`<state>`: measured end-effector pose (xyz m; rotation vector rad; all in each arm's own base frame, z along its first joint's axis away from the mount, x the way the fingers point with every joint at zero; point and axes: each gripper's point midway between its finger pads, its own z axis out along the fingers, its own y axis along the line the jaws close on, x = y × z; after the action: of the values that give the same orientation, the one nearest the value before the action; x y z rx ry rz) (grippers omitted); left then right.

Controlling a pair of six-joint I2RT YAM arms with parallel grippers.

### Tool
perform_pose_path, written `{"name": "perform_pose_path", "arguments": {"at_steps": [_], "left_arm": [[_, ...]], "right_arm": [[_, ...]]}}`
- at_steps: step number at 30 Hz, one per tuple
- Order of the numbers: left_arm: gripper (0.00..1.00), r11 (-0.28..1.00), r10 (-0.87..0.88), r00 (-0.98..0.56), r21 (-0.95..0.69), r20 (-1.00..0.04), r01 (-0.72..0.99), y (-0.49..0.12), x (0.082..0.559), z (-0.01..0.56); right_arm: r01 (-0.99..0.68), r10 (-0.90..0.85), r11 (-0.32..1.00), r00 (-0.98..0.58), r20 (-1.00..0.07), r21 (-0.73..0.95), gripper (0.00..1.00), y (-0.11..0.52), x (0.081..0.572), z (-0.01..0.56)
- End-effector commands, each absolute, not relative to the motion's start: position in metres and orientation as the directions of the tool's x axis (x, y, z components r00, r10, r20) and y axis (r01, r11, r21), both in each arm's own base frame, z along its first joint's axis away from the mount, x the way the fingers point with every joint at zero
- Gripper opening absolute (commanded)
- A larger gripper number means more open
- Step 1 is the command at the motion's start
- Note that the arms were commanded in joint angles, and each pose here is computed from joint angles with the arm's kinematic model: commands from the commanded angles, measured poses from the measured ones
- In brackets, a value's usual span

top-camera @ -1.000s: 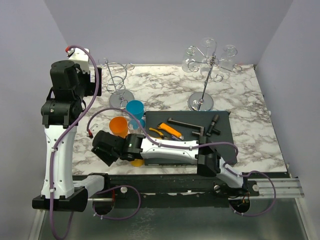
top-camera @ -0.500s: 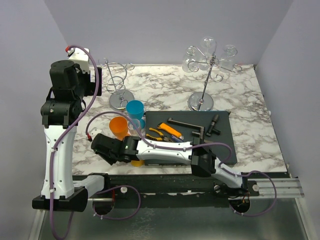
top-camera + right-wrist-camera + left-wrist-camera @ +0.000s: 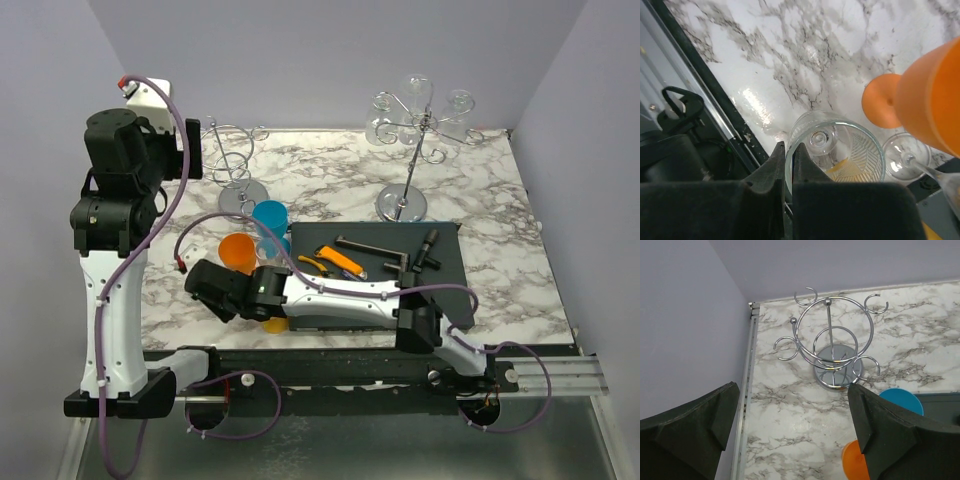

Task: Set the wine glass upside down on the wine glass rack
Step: Pick up the wine glass at the center of the board, then turn the wine glass upside down at the wine rack.

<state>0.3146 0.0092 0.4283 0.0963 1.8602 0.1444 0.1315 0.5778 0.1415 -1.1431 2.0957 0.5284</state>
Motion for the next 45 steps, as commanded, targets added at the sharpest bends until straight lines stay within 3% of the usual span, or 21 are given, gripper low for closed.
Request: {"name": "perform_pose_path", "arguments": {"at_steps": [1,11,17,23,32,45], "left_arm": [[0.99,0.996,0.086,-0.224,0.087,-0.971,0.009,0.001,0.311,0.459],[0.99,0.992,0.012,-0.173,-0.009,-0.985,0.126,-0.026,0.309,0.481],[0.99,0.965,-0.013,-0.190,-0.062,-0.982,0.254,-0.051,0.307,0.480],[0.99,0.918,-0.026,-0.213,-0.108,-0.977,0.381,-0.075,0.300,0.476],[0.99,0.808,-0.012,-0.333,-0.206,-0.943,0.553,-0.109,0.287,0.437],[0.99,0.653,0.132,-0.405,-0.228,-0.905,0.722,-0.168,0.294,0.396]], "right_arm": [[-0.821,-0.302,0.558,-0.339,-0.891,0.124,0.00,0.572,0.141,0.274],[-0.750,-0.081,0.651,-0.225,-0.971,0.120,0.00,0.497,0.161,0.407],[-0.640,-0.053,0.767,-0.130,-0.990,0.043,0.00,0.436,0.185,0.450],[-0.544,0.022,0.833,-0.146,-0.989,0.098,0.00,0.377,0.235,0.462],[-0.546,0.173,0.802,-0.173,-0.970,0.241,0.00,0.337,0.296,0.486],[-0.626,0.313,0.672,-0.245,-0.918,0.396,0.00,0.345,0.285,0.508]]}}
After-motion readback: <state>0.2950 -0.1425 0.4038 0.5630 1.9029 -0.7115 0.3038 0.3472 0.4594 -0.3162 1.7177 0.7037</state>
